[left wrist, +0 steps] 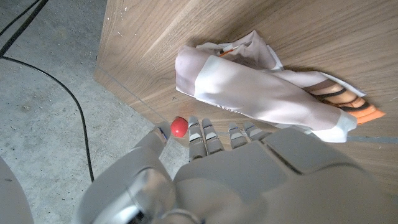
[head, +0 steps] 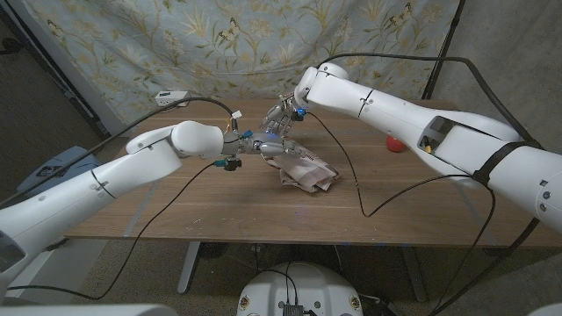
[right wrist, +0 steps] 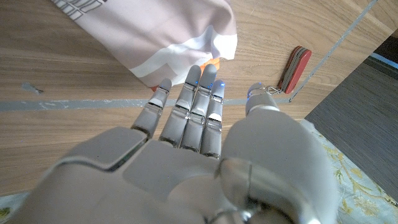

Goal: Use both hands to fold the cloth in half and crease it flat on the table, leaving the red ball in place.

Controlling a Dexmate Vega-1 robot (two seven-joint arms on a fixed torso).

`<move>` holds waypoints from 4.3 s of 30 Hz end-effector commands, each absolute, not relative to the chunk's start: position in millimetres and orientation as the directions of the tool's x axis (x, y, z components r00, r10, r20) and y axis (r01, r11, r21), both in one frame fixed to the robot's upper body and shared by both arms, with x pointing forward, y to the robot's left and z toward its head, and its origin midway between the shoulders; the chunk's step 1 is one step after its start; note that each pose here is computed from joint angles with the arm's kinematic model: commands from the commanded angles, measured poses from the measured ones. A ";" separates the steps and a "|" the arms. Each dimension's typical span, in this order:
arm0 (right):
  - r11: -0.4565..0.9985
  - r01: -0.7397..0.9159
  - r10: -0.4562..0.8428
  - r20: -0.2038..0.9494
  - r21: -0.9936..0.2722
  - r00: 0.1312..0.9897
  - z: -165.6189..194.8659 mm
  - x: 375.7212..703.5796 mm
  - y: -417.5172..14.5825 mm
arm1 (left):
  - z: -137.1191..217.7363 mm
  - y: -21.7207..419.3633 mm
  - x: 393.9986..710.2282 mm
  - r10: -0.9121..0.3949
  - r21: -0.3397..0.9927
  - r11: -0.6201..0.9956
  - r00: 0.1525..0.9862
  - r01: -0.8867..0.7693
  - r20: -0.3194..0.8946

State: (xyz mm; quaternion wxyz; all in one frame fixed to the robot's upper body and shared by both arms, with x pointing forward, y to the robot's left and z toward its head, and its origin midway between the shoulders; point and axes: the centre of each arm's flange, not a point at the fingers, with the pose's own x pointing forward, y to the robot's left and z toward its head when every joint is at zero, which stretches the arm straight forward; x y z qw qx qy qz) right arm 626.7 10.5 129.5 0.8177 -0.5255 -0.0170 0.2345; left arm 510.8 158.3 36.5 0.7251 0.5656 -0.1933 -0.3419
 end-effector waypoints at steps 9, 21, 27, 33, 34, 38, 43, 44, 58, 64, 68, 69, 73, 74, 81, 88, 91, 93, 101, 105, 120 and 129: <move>0.436 -0.268 0.381 -0.093 -0.859 0.920 124.0 629.9 -10.8 | 11.5 147.6 538.7 -0.687 0.933 0.066 0.695 0.353 -0.214; 0.465 -0.247 0.362 -0.072 -0.850 0.929 120.0 635.8 -18.0 | -2.7 154.8 540.0 -0.661 0.912 0.078 0.706 0.403 -0.255; 0.470 -0.245 0.370 -0.062 -0.848 0.927 118.0 636.2 -17.2 | -10.8 157.1 546.1 -0.636 0.921 0.067 0.728 0.383 -0.257; 0.467 -0.229 0.377 -0.043 -0.854 0.925 113.9 633.4 -15.7 | -24.5 160.9 557.6 -0.608 0.917 0.069 0.746 0.393 -0.274; 0.468 -0.224 0.377 -0.037 -0.855 0.926 112.6 632.7 -15.2 | -26.6 161.8 559.0 -0.612 0.914 0.073 0.742 0.399 -0.275; 0.457 -0.192 0.371 -0.010 -0.868 0.929 106.2 630.0 -12.8 | -28.8 162.7 561.2 -0.614 0.908 0.086 0.740 0.410 -0.276; 0.410 -0.138 0.359 0.021 -0.901 0.933 96.1 626.2 -10.3 | -30.3 161.5 562.7 -0.620 0.908 0.081 0.734 0.411 -0.276; 0.380 -0.118 0.353 0.026 -0.917 0.935 92.1 624.2 -9.2 | -31.1 161.1 563.3 -0.621 0.908 0.081 0.734 0.411 -0.277; 0.224 -0.124 0.332 -0.044 -0.967 0.942 65.4 617.3 -8.4 | -31.3 163.2 566.1 -0.630 0.903 0.093 0.727 0.419 -0.273; 0.199 -0.129 0.326 -0.059 -0.971 0.944 53.7 618.4 -9.1 | -30.5 163.9 565.7 -0.630 0.901 0.096 0.727 0.422 -0.273; 0.198 -0.143 0.329 -0.071 -0.970 0.942 46.8 620.7 -10.9 | -30.2 163.9 565.8 -0.631 0.900 0.097 0.726 0.424 -0.274; 0.199 -0.144 0.328 -0.073 -0.969 0.942 45.3 621.4 -11.2 | -30.0 163.8 565.9 -0.631 0.901 0.096 0.726 0.424 -0.274; 0.206 -0.150 0.328 -0.077 -0.967 0.942 40.0 624.4 -12.3 | -29.0 162.9 566.9 -0.632 0.900 0.096 0.724 0.425 -0.274; 0.208 -0.153 0.329 -0.079 -0.966 0.941 38.9 625.1 -12.7 | -28.7 162.6 567.2 -0.631 0.901 0.093 0.725 0.424 -0.276; 0.212 -0.170 0.331 -0.093 -0.962 0.939 31.3 632.3 -13.7 | -27.2 161.7 568.6 -0.634 0.900 0.095 0.723 0.425 -0.275; 0.211 -0.170 0.333 -0.093 -0.963 0.938 29.7 636.8 -15.1 | -26.5 161.7 569.8 -0.633 0.899 0.092 0.722 0.428 -0.279; 0.214 -0.166 0.335 -0.088 -0.962 0.938 32.7 636.2 -16.9 | -26.7 161.5 570.8 -0.634 0.898 0.089 0.720 0.430 -0.282; 0.215 -0.162 0.338 -0.082 -0.963 0.938 35.7 634.5 -17.7 | -26.4 161.4 571.6 -0.635 0.898 0.090 0.720 0.430 -0.281; 0.212 -0.150 0.352 -0.068 -0.966 0.933 54.5 619.1 -19.1 | -24.2 159.2 574.0 -0.642 0.899 0.090 0.715 0.428 -0.276; 0.211 -0.139 0.354 -0.057 -0.968 0.934 63.2 605.6 -21.5 | -21.4 158.7 573.3 -0.646 0.902 0.094 0.715 0.422 -0.267; 0.263 -0.102 0.302 -0.019 -0.959 0.953 50.8 581.2 -50.7 | -19.2 159.4 573.7 -0.649 0.902 0.096 0.713 0.422 -0.265; 0.262 -0.085 0.265 -0.013 -0.961 0.964 33.6 577.1 -68.6 | -18.6 158.4 573.4 -0.648 0.901 0.087 0.711 0.425 -0.273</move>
